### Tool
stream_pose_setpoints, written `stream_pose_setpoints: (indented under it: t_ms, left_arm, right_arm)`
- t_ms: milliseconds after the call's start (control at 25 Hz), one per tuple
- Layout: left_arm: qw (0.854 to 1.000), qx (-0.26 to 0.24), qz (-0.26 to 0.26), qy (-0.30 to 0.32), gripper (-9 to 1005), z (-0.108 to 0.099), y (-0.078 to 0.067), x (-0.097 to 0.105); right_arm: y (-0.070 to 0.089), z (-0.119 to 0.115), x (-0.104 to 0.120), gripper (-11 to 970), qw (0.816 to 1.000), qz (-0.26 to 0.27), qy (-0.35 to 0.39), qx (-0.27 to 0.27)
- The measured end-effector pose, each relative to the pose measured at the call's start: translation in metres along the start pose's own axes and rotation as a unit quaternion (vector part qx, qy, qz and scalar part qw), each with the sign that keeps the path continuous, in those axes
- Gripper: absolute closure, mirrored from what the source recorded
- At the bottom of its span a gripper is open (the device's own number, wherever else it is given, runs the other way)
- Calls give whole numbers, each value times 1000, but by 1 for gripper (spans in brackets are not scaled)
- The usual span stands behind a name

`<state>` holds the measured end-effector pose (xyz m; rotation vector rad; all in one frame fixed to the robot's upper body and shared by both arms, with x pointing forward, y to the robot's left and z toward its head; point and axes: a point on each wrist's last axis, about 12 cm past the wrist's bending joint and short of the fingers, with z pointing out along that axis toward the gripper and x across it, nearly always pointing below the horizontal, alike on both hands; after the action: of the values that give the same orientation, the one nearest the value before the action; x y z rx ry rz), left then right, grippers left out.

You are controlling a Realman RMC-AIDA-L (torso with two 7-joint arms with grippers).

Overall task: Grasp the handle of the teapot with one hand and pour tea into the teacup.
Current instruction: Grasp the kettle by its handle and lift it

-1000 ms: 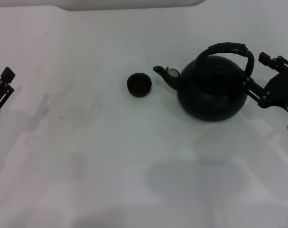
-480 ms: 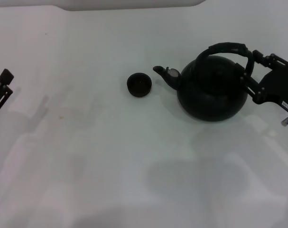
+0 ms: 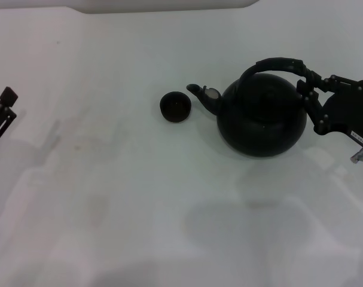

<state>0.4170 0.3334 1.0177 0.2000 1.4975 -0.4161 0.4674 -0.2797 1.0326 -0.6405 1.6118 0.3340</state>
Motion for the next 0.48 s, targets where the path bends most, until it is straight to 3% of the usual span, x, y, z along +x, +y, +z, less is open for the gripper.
stream_pose_setpoints:
  t_ms: [480]
  left_arm:
    - [1000, 2, 0, -2, 223, 1, 0, -1]
  right_arm:
    - [-2, -2, 1, 779, 1000, -9, 2, 4]
